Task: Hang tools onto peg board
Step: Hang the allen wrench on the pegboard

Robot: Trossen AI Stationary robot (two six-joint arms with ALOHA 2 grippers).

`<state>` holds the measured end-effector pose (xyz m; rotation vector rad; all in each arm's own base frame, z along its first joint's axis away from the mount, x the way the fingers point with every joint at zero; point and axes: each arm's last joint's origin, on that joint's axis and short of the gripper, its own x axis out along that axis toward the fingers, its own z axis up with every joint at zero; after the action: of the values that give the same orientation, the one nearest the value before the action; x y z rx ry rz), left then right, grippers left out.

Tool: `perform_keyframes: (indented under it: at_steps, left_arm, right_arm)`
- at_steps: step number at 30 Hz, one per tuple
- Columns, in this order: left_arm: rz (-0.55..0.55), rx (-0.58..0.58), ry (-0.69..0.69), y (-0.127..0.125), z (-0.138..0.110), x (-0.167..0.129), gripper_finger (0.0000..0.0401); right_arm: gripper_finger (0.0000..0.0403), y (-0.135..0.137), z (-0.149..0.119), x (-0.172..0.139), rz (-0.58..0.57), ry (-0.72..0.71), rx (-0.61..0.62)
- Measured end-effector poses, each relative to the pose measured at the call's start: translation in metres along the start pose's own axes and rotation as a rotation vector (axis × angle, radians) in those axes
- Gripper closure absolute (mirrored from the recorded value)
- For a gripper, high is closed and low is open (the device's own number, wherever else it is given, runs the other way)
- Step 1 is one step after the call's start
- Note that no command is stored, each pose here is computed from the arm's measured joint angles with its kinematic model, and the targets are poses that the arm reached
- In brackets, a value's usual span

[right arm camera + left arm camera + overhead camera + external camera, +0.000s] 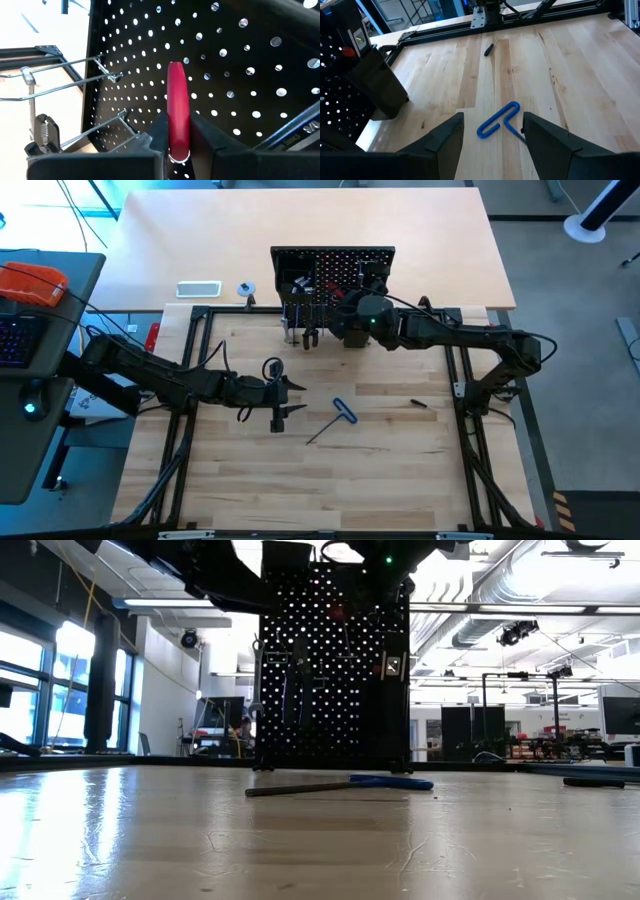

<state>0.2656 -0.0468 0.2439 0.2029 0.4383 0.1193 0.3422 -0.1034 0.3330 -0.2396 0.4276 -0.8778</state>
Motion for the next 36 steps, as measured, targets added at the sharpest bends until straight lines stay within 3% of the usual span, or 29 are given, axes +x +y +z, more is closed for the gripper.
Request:
perform_keyframes:
  at_steps: [13, 19, 32, 36]
  left_arm:
    - [-0.01, -0.005, -0.005, -0.002, 0.0, 0.0, 0.0206]
    - [-0.017, -0.002, -0.006, -0.003, 0.001, -0.001, 0.0206]
    - [-0.019, -0.012, -0.006, -0.003, 0.001, -0.001, 0.0206]
    - [-0.019, -0.015, -0.004, -0.003, 0.0, -0.001, 0.0206]
  right_arm:
    - [0.036, 0.015, -0.014, 0.017, -0.019, 0.056, -0.021]
    - [0.0338, 0.013, -0.013, 0.015, -0.064, 0.057, -0.004]
    - [0.0325, 0.015, -0.013, 0.014, -0.052, 0.058, -0.006]
    - [0.0303, 0.016, -0.013, 0.013, -0.049, 0.061, -0.011]
